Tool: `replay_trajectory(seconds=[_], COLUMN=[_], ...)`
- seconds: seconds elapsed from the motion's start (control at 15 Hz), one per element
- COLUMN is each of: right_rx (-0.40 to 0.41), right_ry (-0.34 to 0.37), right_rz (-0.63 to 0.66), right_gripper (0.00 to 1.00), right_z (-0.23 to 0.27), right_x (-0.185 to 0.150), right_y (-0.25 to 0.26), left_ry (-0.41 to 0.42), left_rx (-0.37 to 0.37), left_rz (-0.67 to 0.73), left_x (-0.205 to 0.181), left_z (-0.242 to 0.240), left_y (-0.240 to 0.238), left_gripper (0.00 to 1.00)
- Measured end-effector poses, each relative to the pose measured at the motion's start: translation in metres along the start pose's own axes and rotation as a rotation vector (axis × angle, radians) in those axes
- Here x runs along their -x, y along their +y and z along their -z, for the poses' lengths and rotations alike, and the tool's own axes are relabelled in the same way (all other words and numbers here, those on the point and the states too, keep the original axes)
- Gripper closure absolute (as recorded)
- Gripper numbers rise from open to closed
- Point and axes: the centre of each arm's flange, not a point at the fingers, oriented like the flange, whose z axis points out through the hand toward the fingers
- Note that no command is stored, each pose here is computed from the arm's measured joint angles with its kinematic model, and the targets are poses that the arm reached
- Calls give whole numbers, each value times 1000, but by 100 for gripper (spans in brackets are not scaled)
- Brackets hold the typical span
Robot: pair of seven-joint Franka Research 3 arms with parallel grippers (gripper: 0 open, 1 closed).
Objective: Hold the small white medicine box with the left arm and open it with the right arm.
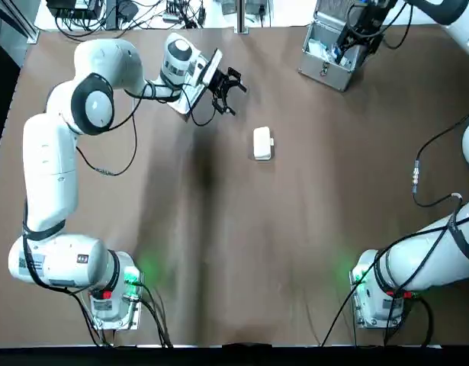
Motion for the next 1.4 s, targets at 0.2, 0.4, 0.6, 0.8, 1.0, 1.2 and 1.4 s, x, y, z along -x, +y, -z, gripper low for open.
replay_trajectory(seconds=[0.2, 0.4, 0.6, 0.8, 1.0, 1.2, 1.4], right_rx=[-64, -159, -201, -217, -236, -245, -273], right_ry=[-9, 42, 80, 53, 24, 0, -29], right_rz=[-16, -42, -82, -118, -161, -184, -219], right_gripper=[2, 2, 2, 2, 2, 18, 48], right_z=[-33, -82, -121, -157, -190, -215, -235], right_x=[-13, -27, -27, -23, -24, -24, -24], right_y=[-8, -35, -45, -48, -46, -50, -47], left_ry=[26, -55, -63, -50, -43, -33, -25], left_rx=[10, -41, -49, -70, -63, -42, -34], left_rz=[-12, 15, 49, 145, 257, 338, 369], left_x=[7, 30, 42, 42, 44, 57, 73], left_z=[-20, -48, -63, -61, -68, -86, -95], left_y=[5, 6, 12, 11, 13, 24, 34], left_gripper=[0, 0, 0, 0, 0, 0, 0])
